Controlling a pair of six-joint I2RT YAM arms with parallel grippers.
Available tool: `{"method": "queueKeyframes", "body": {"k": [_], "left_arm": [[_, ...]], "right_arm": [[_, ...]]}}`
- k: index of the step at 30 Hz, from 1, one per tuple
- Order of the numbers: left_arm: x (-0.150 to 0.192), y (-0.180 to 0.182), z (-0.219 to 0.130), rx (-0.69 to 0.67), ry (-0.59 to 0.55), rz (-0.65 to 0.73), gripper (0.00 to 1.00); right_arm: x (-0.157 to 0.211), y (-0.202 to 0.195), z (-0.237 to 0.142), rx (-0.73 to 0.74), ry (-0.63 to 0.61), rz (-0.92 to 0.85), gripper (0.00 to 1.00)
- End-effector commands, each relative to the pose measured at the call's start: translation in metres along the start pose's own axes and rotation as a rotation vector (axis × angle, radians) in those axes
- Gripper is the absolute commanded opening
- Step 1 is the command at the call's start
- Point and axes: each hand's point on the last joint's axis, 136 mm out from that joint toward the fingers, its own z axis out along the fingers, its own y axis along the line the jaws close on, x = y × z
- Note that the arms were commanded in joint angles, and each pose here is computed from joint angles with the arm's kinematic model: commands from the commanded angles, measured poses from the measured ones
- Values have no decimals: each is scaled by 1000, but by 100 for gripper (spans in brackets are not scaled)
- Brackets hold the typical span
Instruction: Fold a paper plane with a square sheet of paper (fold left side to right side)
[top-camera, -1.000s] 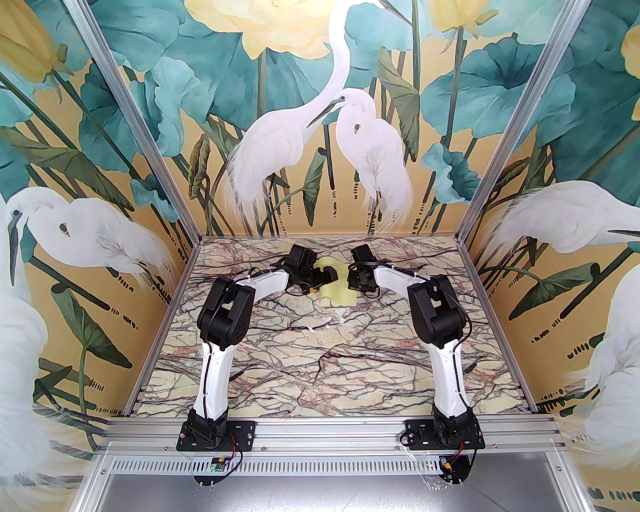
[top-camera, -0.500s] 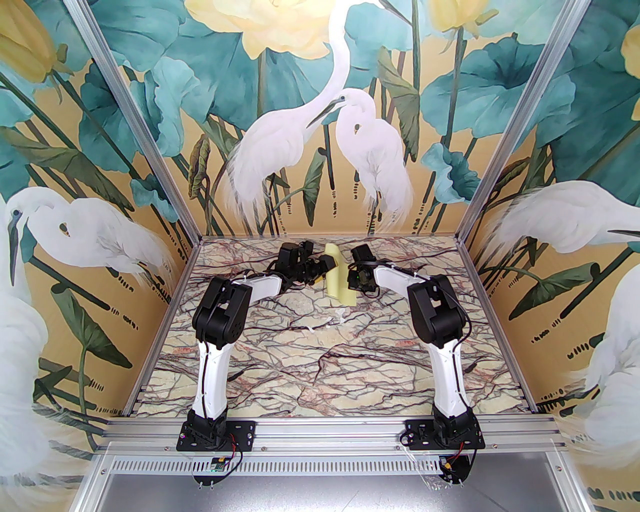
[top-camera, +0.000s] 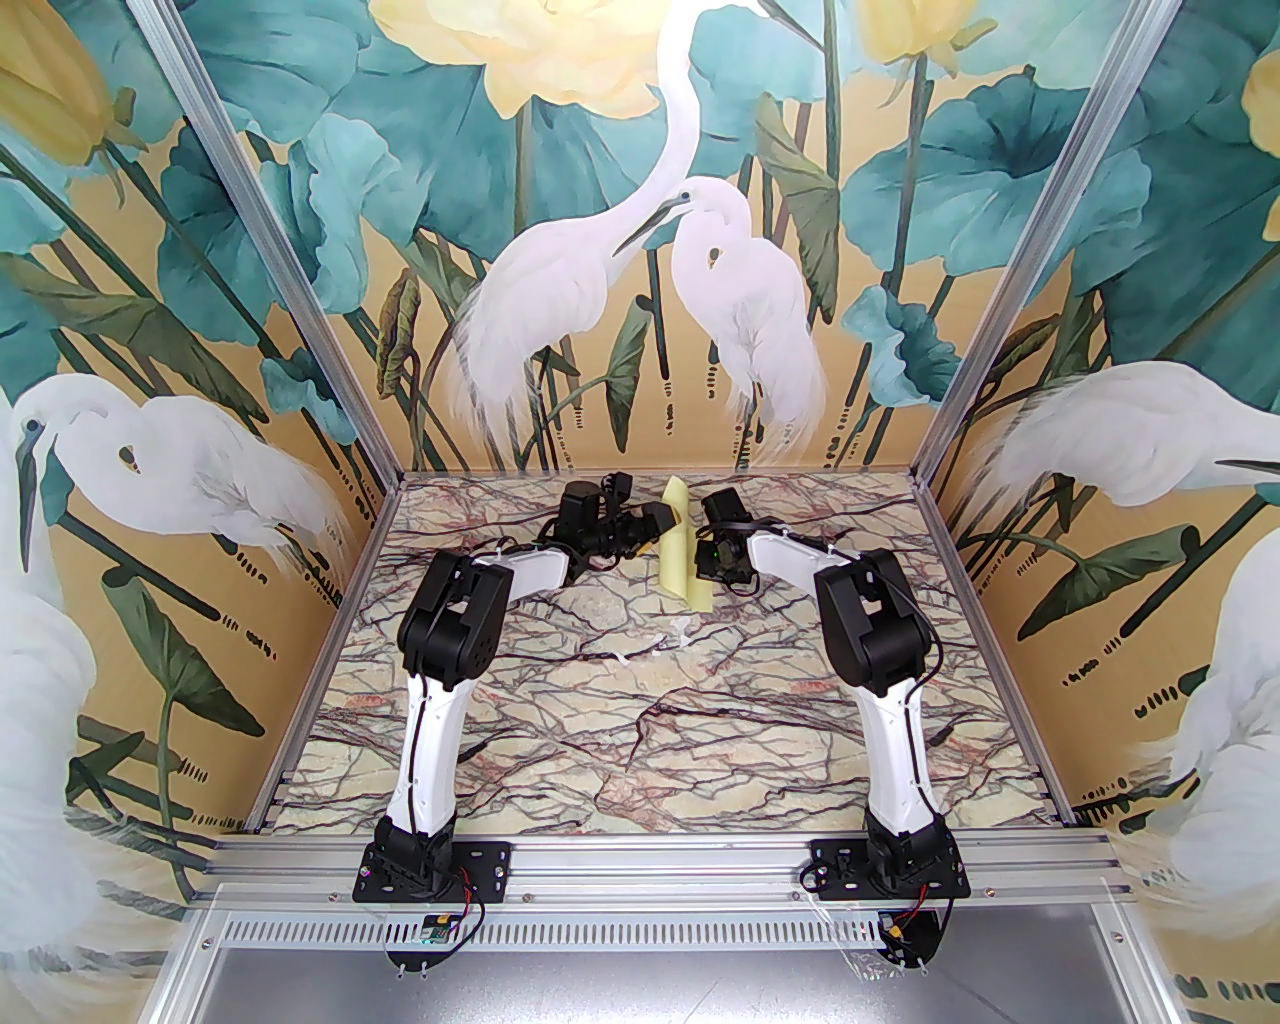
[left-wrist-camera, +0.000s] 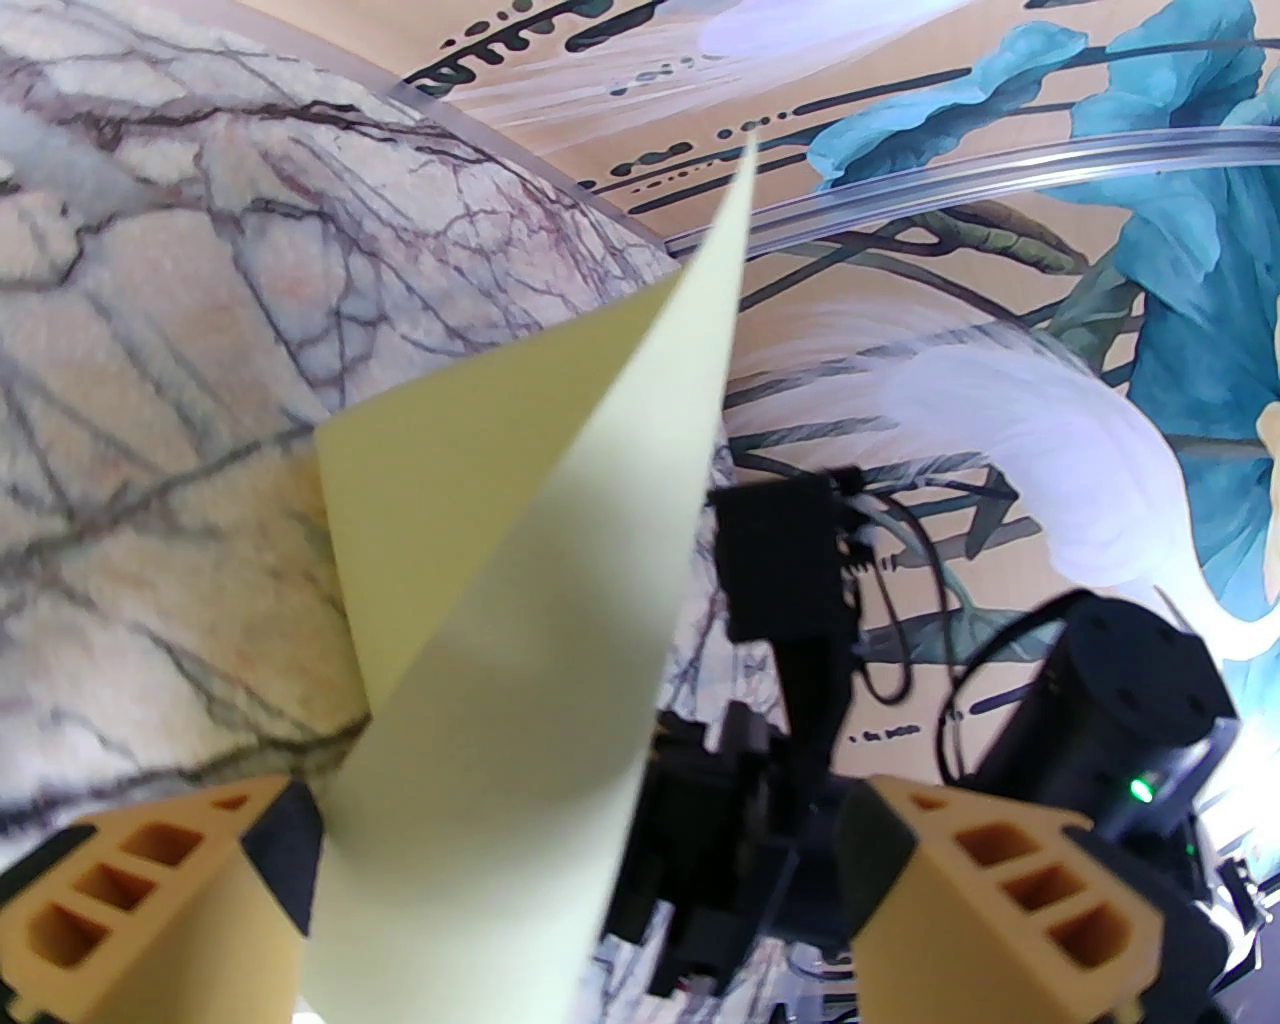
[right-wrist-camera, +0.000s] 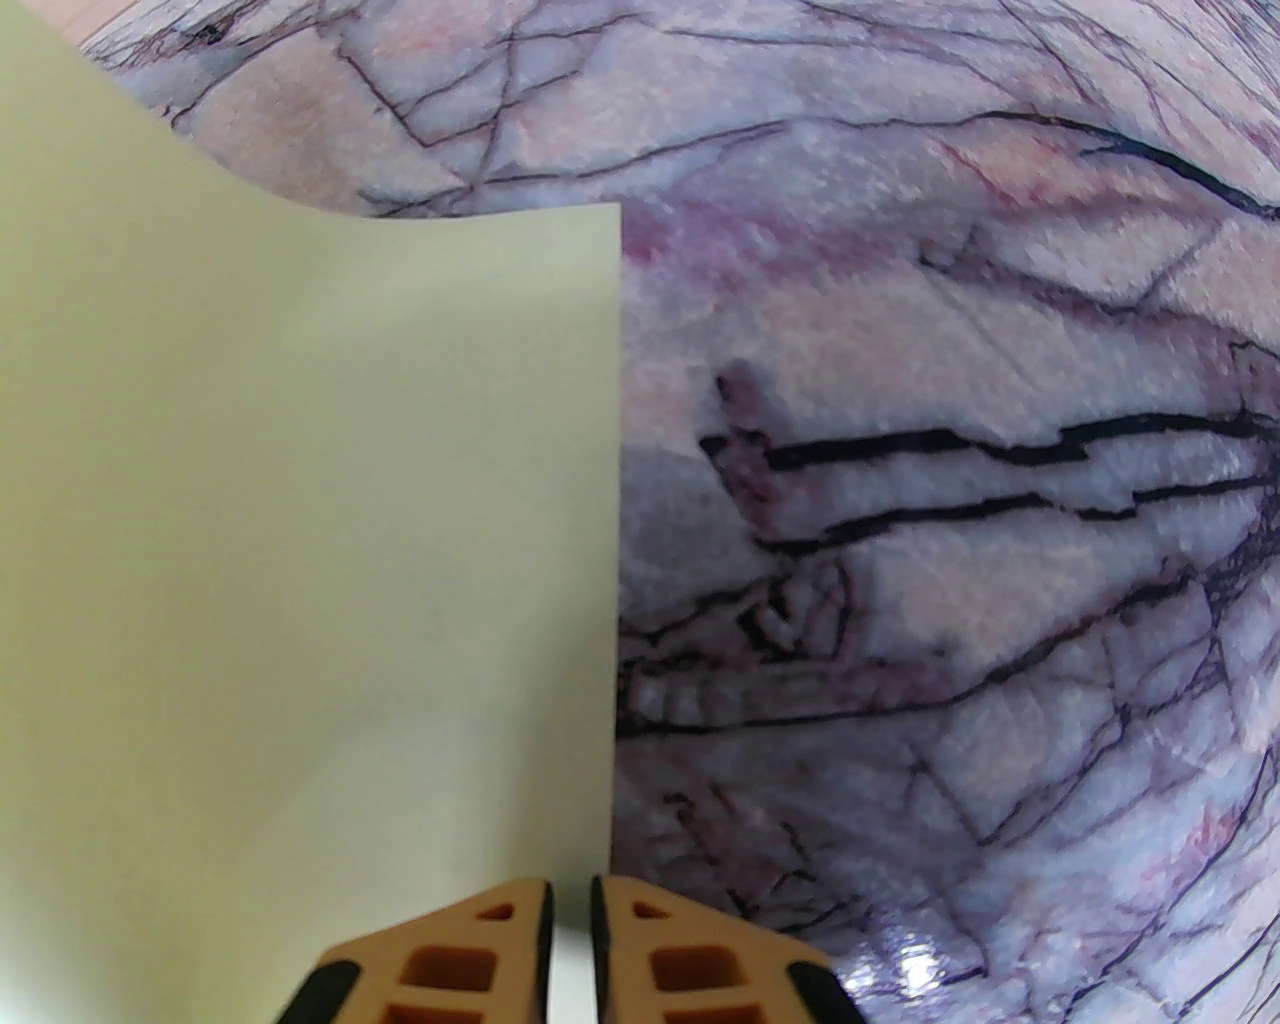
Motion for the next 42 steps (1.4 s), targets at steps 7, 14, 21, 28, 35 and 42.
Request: {"method": "queueKeyframes", "body": {"k": [7,14,21,28,35,42], "left_arm": [[-13,10,1,-37,12,55,91],[12,5,-15,-16,62,63,90],[32,1,-32,-26,94,52,88],[31,9,-45,-139,89,99,90],[40,17,-50,-202,138,86,91],[45,5,-60,-178,132,64,90]], "right_arm": [[34,-4,23,42,123,-53,15],[34,-2,23,29,123,-45,15],[33,-2,22,29,120,-41,15],[31,0,21,27,114,-41,16],[30,2,19,16,112,-41,16],[30,3,18,10,114,-38,16]]}}
